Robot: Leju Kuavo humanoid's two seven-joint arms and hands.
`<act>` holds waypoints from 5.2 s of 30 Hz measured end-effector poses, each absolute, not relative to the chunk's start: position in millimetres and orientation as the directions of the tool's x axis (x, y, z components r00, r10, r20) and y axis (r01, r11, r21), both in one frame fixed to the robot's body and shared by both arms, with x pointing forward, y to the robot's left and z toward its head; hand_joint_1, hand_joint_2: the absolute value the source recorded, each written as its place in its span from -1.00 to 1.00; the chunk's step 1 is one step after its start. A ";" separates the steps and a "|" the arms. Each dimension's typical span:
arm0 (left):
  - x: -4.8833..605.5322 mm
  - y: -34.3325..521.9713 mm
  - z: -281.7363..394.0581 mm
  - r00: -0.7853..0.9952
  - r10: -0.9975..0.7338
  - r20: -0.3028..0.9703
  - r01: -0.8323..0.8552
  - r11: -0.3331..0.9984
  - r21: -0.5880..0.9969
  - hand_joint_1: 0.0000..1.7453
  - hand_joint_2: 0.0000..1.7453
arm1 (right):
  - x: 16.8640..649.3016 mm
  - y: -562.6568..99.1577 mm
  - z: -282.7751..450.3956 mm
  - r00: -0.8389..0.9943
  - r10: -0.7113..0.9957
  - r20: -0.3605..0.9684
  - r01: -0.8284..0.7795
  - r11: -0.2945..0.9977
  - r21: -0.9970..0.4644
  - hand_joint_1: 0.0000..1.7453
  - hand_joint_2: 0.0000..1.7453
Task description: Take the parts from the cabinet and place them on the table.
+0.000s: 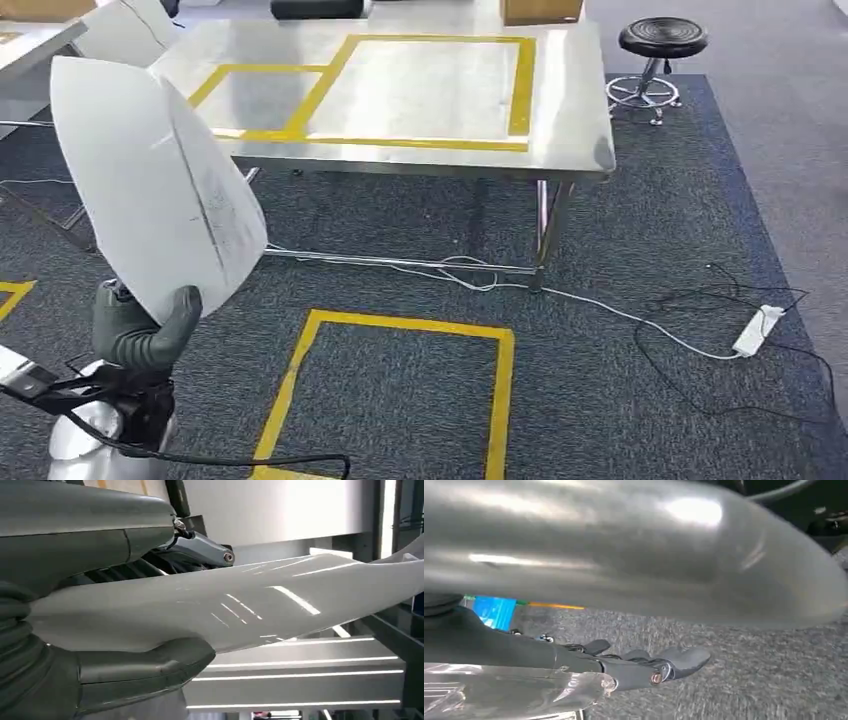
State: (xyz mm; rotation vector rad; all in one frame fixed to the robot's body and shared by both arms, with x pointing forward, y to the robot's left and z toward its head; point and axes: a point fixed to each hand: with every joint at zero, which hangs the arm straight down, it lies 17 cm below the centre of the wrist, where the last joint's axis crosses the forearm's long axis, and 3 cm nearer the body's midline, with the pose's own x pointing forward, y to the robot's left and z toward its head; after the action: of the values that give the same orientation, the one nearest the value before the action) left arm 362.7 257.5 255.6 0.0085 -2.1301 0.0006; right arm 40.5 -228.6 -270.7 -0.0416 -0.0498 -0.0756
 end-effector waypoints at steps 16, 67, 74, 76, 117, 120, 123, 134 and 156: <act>364.3 255.1 253.2 -0.521 -0.021 0.853 0.000 1.000 0.024 1.00 1.00 | 47.3 -224.9 -269.4 0.994 -0.097 0.042 0.098 0.995 -0.022 -1.00 -1.00; 357.7 264.4 244.3 -0.515 0.012 0.857 0.003 1.000 -0.012 1.00 1.00 | 50.3 -228.9 -268.6 0.998 0.015 0.062 -0.012 0.999 -0.051 -1.00 -1.00; 358.0 265.2 245.7 -0.521 0.014 0.853 -0.002 1.000 -0.018 1.00 1.00 | 49.6 -231.8 -268.8 0.999 -0.009 0.048 0.012 0.998 -0.065 -1.00 -1.00; 358.2 265.0 244.2 -0.518 0.015 0.855 -0.001 1.000 -0.019 1.00 1.00 | 49.0 -232.2 -268.9 0.999 -0.016 0.051 0.019 0.998 -0.067 -1.00 -1.00; 368.9 257.8 246.7 -0.524 0.021 0.852 0.018 1.000 -0.013 1.00 1.00 | 33.1 -224.9 -269.1 0.999 -0.046 0.006 0.046 0.998 -0.047 -1.00 -1.00; 369.1 258.5 247.2 -0.525 0.019 0.851 0.015 1.000 -0.014 1.00 1.00 | 33.2 -224.1 -269.0 0.999 -0.042 0.007 0.042 0.998 -0.046 -1.00 -1.00; 368.6 259.2 245.4 -0.521 0.017 0.853 0.012 1.000 -0.013 1.00 1.00 | 33.1 -224.0 -269.0 0.999 -0.041 0.007 0.042 0.998 -0.046 -1.00 -1.00; 369.6 257.5 243.2 -0.513 0.015 0.858 0.015 1.000 -0.009 1.00 1.00 | 34.8 -225.1 -268.6 0.999 -0.044 0.013 0.045 0.998 -0.041 -1.00 -1.00; 375.3 256.4 237.1 -0.478 -0.017 0.878 -0.003 1.000 0.018 1.00 1.00 | 32.1 -223.4 -268.6 0.999 -0.043 0.020 0.044 0.998 -0.036 -1.00 -1.00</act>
State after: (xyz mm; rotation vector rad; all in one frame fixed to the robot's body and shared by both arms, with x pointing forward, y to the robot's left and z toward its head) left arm 375.3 256.4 237.1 0.0140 -2.0695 -0.0165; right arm 32.1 -223.4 -268.6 -0.0365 -0.0189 -0.0438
